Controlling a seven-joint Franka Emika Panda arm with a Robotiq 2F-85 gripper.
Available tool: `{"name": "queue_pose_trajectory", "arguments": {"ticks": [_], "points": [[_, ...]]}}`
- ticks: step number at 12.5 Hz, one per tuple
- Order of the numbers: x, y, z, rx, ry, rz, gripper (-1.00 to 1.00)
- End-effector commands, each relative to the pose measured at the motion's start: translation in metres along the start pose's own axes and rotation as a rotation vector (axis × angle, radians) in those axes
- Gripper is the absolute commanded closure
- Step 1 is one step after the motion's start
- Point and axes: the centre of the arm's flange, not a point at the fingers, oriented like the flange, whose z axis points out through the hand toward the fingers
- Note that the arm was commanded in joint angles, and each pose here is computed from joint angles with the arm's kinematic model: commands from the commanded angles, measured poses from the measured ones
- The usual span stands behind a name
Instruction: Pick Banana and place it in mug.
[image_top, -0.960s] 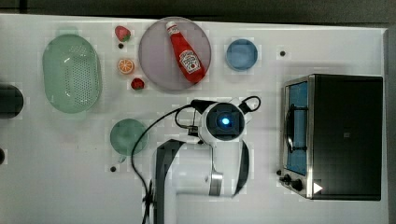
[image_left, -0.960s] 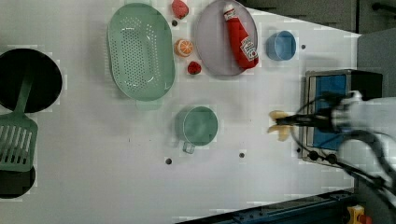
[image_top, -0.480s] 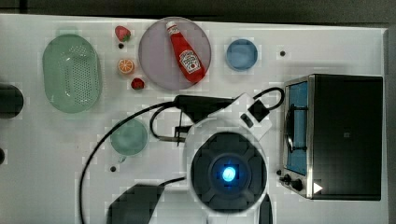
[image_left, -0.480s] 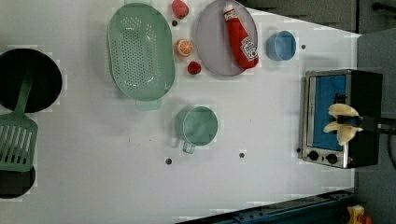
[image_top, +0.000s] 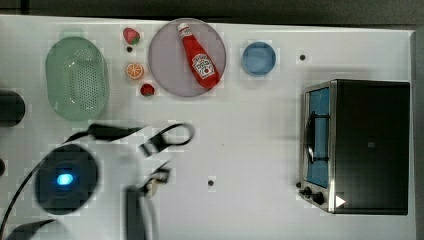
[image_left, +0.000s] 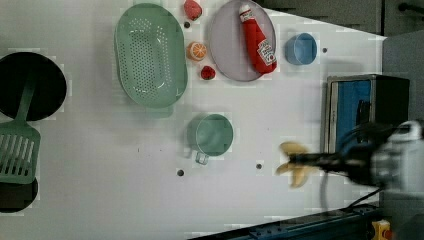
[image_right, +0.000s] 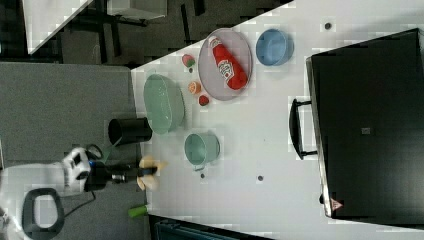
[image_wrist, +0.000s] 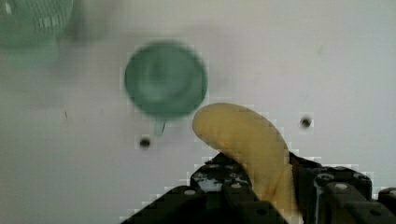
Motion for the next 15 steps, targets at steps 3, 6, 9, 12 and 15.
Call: {"name": "queue_pose_trajectory", "arguments": {"ticks": [3, 6, 9, 12, 15], "points": [[-0.019, -0.051, 0.050, 0.071, 0.063, 0.273, 0.46], [0.002, -0.060, 0.105, 0.088, 0.015, 0.336, 0.46], [0.020, -0.069, 0.141, 0.131, 0.019, 0.340, 0.46], [0.032, -0.060, 0.153, 0.108, 0.046, 0.389, 0.40], [0.034, -0.057, 0.164, 0.099, 0.051, 0.416, -0.23]]}}
